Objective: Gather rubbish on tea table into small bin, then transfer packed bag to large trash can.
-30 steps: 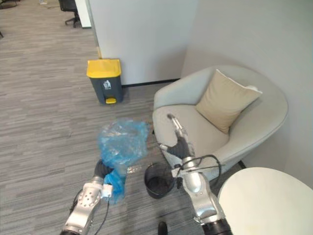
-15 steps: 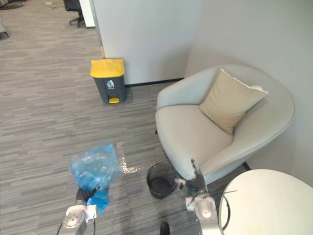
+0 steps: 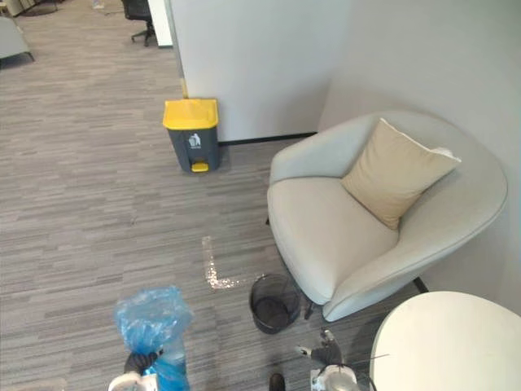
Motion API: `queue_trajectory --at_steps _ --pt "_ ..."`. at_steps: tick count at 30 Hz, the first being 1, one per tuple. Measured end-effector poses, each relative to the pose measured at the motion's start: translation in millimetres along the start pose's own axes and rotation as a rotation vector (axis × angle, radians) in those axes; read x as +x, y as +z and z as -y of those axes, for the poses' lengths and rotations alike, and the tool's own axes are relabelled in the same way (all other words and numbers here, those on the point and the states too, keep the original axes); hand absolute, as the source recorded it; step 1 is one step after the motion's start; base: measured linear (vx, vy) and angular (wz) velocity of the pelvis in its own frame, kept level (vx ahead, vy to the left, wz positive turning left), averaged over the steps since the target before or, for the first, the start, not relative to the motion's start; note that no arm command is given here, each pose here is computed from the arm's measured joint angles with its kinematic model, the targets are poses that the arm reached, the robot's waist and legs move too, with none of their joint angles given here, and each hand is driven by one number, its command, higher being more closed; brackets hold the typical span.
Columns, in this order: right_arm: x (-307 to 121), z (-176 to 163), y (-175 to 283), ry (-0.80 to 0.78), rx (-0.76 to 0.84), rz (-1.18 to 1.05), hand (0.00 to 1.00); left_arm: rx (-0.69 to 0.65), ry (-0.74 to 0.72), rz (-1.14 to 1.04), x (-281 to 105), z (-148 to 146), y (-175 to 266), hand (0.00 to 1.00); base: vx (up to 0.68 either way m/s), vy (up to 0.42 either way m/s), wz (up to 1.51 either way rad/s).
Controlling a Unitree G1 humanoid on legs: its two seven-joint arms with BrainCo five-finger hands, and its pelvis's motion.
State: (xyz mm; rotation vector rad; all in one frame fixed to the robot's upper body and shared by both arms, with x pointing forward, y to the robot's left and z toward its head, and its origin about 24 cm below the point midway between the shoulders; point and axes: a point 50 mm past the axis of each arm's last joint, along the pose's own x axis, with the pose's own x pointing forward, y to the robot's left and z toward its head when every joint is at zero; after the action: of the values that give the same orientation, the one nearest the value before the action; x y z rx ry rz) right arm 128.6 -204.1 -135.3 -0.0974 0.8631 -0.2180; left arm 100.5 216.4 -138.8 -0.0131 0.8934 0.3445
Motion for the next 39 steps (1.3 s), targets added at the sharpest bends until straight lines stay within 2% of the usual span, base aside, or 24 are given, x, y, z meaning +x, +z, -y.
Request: queue_trajectory --at_steps 11,17,20,24,29,34,39 --pt "1 0 -10 -0.022 -0.002 -0.062 0.00 0.005 0.001 -0.055 0 1 -11 1.00 -0.04 -0.008 0.20" --pt "13 -4 22 -0.037 0.003 0.020 0.00 -0.020 -0.057 0.074 9 22 27 1.00 -0.01 0.032 0.81" --pt "19 -4 43 -0.050 0.022 0.076 0.00 -0.003 -0.078 0.070 8 27 25 1.00 -0.03 0.121 0.24" --pt "19 8 35 -0.103 0.050 0.043 0.00 0.018 -0.110 0.099 11 36 37 1.00 -0.07 0.216 0.50" --pt "12 -1 5 -0.081 0.053 -0.071 0.00 0.099 -0.107 0.107 13 26 38 1.00 -0.07 0.192 0.49" --pt "10 -18 4 -0.026 0.042 -0.079 0.00 0.148 -0.062 0.076 12 9 29 1.00 -0.01 0.014 0.48" --pt "14 -21 14 -0.016 0.043 -0.055 0.00 0.153 -0.051 0.054 13 10 25 1.00 0.12 -0.222 0.39"
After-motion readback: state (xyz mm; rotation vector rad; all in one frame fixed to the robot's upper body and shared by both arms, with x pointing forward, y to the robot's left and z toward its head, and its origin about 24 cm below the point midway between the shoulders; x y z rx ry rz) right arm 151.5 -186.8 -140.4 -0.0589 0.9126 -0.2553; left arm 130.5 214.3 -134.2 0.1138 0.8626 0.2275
